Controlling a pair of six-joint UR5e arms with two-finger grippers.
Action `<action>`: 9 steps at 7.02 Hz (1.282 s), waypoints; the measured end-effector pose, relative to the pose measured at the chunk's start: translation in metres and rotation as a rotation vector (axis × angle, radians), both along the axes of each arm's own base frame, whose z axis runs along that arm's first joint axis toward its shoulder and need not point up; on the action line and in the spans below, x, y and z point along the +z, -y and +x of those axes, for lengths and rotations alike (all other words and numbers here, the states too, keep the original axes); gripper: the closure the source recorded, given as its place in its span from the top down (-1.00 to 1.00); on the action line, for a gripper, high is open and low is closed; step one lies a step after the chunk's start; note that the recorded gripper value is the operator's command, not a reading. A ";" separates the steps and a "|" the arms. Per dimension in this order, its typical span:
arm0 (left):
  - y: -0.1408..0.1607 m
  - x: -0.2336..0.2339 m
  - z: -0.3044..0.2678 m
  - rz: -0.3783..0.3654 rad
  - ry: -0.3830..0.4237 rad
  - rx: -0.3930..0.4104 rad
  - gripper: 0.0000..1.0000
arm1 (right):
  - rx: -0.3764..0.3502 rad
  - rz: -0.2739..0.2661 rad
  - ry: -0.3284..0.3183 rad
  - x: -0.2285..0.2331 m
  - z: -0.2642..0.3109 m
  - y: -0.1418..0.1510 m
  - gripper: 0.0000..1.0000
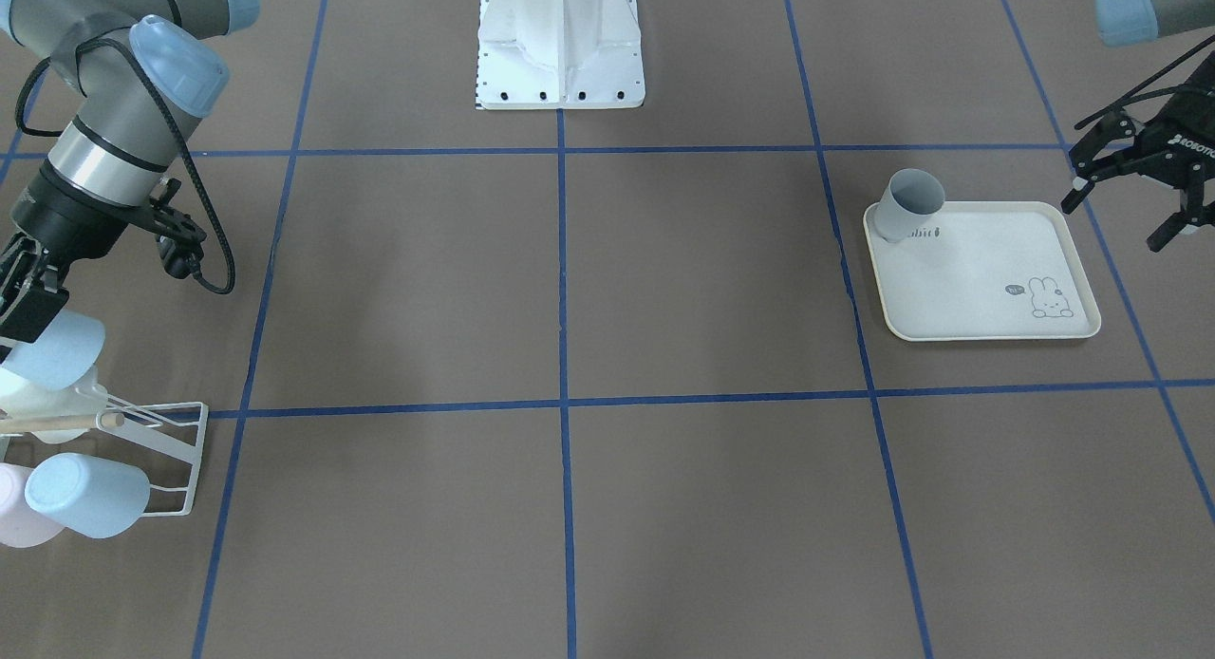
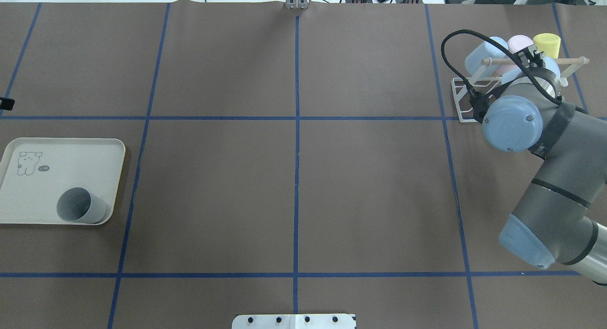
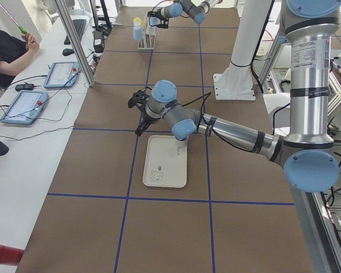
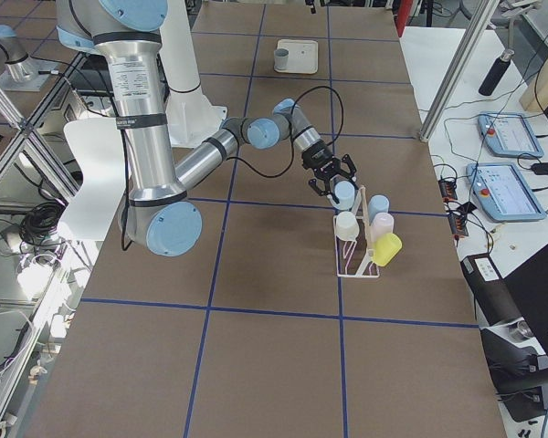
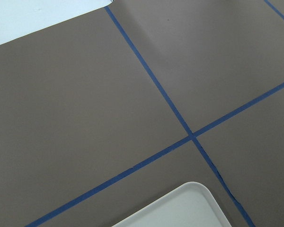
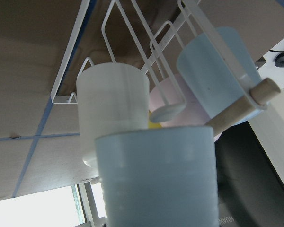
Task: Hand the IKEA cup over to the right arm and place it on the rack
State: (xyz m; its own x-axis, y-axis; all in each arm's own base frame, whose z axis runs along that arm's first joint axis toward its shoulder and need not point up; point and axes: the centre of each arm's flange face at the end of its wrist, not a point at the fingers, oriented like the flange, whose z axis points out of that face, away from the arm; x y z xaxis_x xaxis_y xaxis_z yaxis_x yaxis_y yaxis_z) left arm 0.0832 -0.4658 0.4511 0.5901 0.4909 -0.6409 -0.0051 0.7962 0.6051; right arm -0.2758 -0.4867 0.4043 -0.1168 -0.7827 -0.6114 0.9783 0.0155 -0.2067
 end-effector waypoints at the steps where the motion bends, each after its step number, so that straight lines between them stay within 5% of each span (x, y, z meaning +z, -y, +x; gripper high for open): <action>1: 0.000 0.000 0.000 0.000 0.000 -0.001 1.00 | -0.003 -0.002 -0.002 0.001 -0.003 0.000 -0.79; 6: 0.001 0.003 0.000 -0.008 0.000 -0.002 1.00 | -0.023 -0.013 -0.021 0.005 -0.028 0.010 -0.46; 9: 0.001 0.003 0.000 -0.011 -0.001 -0.003 1.00 | -0.038 -0.022 -0.048 0.012 -0.033 0.011 0.42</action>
